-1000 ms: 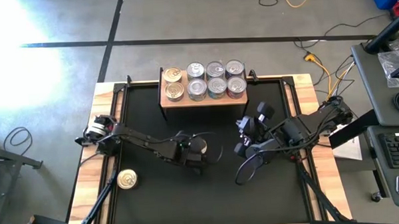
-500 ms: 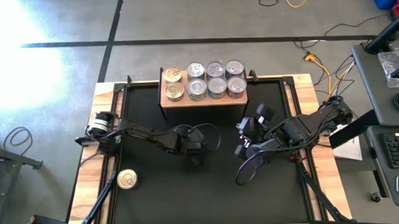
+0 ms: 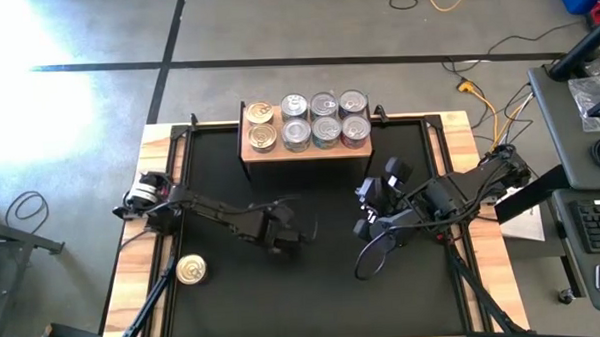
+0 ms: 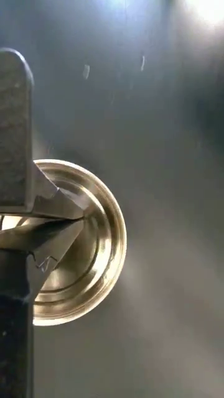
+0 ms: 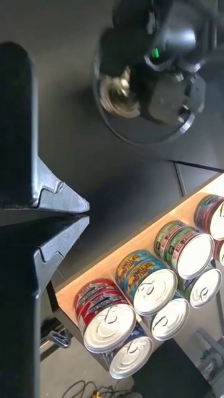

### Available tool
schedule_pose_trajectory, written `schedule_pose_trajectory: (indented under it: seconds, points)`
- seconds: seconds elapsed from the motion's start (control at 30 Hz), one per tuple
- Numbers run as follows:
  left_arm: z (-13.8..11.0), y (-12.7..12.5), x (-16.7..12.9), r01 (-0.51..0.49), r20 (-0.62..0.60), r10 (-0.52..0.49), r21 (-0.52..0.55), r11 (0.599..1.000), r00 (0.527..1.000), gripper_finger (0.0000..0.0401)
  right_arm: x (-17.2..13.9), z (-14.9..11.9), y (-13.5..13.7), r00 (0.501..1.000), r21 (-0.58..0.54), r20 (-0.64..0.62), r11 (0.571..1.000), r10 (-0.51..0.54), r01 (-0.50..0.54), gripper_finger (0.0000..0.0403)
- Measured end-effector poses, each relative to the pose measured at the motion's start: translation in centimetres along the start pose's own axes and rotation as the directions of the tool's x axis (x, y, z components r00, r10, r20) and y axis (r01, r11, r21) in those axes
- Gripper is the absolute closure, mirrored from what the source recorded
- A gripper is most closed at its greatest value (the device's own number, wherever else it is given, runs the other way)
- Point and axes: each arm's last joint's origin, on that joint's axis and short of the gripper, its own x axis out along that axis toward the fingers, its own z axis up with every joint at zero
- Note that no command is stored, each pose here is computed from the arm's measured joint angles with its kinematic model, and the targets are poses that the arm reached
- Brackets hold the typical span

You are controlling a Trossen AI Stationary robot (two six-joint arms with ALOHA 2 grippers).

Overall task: Stack canned seafood by type on shelf
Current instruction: Stack the blue pink tuna can on top of the other blue pink tuna can on the shelf

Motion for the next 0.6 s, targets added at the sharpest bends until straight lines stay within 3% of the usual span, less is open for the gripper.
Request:
schedule_pose_trajectory:
  seconds: [0.17,0.3,0.43,0.6]
  points:
    - [2.5,-0.1,-5.6,0.061,0.169,-0.073,0.078,0.995,0.983,0.0401,0.1,0.0,0.2,1.0,-0.011,0.001,1.0,-0.004,0.004,0.039]
    - [2.8,1.4,-7.9,-0.008,0.223,-0.025,0.146,0.989,0.974,0.0401,0.2,-0.1,0.3,1.0,0.022,0.0,1.0,-0.006,0.006,0.039]
    - [2.7,3.4,-7.9,-0.048,0.236,0.001,0.193,0.98,0.972,0.0401,0.5,-0.2,0.8,1.0,0.054,0.01,0.999,0.002,-0.002,0.039]
    - [1.5,5.7,-3.8,-0.076,0.099,0.054,0.232,0.97,0.994,0.0401,1.6,-0.4,2.0,0.998,0.105,0.05,0.994,0.036,-0.041,0.039]
